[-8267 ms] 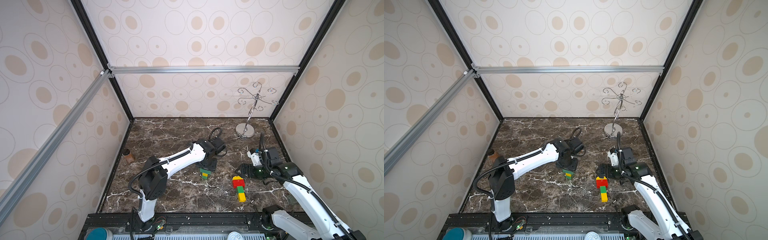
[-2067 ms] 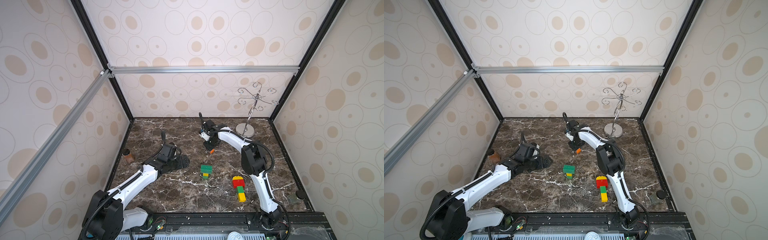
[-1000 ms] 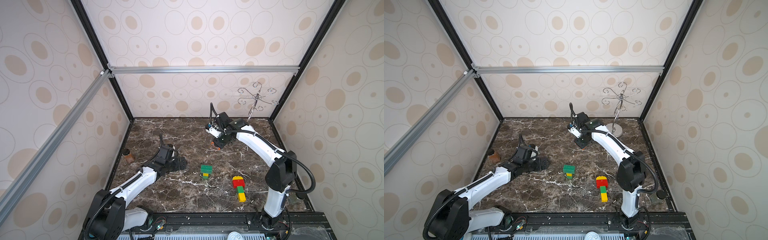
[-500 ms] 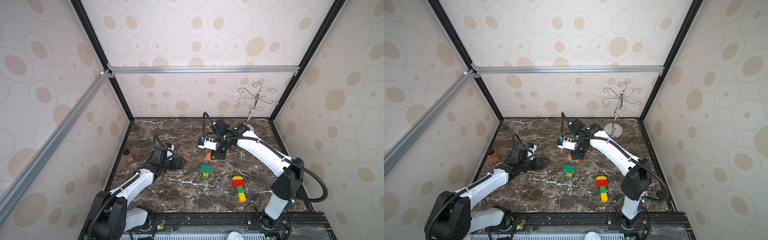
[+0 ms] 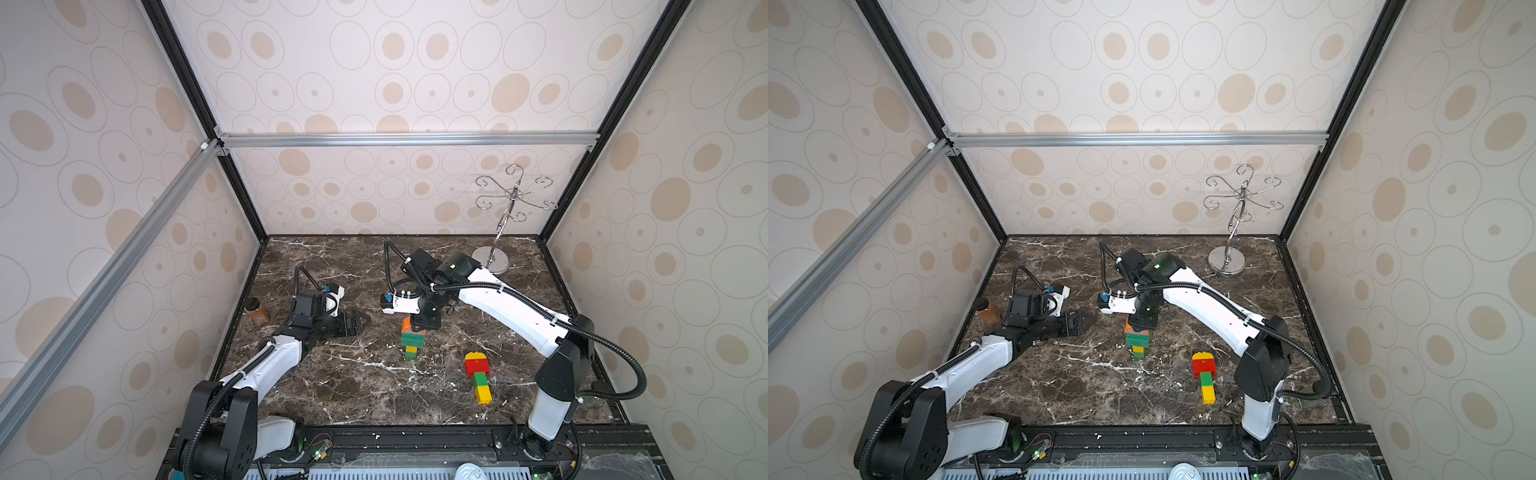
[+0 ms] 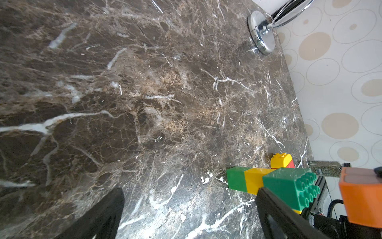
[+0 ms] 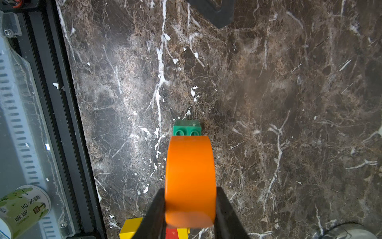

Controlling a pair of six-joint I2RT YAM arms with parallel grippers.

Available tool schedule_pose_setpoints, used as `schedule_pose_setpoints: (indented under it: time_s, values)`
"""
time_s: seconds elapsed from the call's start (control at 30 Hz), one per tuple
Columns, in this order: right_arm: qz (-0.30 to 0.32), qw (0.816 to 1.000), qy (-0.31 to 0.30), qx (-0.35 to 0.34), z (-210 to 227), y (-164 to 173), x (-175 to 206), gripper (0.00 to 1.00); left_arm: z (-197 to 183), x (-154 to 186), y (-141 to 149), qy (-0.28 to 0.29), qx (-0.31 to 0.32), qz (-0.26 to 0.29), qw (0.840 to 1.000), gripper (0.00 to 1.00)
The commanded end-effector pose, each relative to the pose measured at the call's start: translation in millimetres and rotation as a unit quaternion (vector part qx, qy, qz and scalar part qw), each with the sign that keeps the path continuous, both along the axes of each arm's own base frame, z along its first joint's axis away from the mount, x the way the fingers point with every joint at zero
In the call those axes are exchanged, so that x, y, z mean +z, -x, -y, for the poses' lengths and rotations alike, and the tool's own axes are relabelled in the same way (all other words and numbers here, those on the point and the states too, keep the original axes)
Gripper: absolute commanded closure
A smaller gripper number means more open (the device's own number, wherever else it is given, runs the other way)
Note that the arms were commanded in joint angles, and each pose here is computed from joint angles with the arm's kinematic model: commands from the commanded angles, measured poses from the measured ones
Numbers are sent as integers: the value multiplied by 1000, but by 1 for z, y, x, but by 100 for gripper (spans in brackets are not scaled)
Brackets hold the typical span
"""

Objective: Assemble an ice cream with lego
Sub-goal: Assemble the lego brick with the lego brick.

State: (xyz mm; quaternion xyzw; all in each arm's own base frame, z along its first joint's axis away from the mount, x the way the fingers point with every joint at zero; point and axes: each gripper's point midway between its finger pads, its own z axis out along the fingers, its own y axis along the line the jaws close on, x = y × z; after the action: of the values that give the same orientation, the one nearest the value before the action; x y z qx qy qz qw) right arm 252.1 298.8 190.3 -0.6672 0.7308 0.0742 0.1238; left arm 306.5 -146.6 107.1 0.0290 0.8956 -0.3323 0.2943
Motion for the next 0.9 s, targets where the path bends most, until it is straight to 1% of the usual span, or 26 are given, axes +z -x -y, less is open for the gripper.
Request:
schedule_pose_setpoints:
  time_s: [0.0,0.23,0.43,0.87]
  values:
    - [0,1000,18,6,5,3,-5,100,3,10,-4,9,-17,20,1000,0]
    - [-16,1000,23,-3,3,4,-16,100,1,6,-3,6,-10,15,1000,0]
    - [-21,1000,14,-14,0,5,-18,100,0,4,-4,4,-6,10,1000,0]
    - [-34,999,23,-17,0,7,-27,100,-1,-1,-3,1,-7,2,1000,0]
